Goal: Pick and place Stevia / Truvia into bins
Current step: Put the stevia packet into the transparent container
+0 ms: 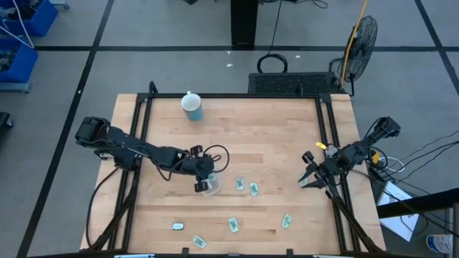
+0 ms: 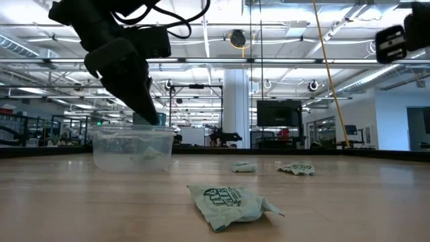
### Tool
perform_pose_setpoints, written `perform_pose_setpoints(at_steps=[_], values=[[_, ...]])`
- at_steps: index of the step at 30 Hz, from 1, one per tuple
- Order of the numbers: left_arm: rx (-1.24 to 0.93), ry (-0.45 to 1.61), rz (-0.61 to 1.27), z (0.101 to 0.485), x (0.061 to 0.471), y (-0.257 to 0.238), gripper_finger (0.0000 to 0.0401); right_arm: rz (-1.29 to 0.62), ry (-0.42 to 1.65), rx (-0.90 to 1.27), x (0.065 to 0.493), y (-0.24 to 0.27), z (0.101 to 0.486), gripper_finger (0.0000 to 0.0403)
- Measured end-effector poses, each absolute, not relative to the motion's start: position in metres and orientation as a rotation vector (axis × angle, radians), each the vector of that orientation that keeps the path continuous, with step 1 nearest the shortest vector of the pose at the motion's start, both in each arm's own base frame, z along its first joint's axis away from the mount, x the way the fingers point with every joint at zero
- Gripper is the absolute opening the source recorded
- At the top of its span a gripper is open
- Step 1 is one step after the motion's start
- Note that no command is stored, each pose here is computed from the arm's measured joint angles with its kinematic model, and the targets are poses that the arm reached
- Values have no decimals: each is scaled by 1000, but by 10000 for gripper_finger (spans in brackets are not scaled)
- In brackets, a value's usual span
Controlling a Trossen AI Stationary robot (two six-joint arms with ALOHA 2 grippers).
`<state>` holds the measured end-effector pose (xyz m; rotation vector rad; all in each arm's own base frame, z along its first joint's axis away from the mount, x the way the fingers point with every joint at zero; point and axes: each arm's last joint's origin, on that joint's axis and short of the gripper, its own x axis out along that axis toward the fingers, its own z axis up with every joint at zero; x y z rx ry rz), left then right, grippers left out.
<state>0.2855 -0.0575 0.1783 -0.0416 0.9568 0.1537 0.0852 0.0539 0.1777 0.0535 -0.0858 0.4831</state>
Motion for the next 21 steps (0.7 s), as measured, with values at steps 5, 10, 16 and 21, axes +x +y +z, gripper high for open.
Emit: perform_pose_setpoints(at_steps=[5, 10, 16, 21], values=[[-42, 949, 150, 179, 286, -58, 113, 453, -236, 14, 84, 52, 191, 95], [-42, 949, 151, 179, 286, -58, 113, 397, -283, -21, 84, 51, 195, 95], [7, 954, 126, 179, 286, -58, 113, 146, -186, 125, 88, 45, 190, 95], [31, 955, 114, 179, 286, -58, 113, 115, -102, -45, 95, 48, 198, 95]])
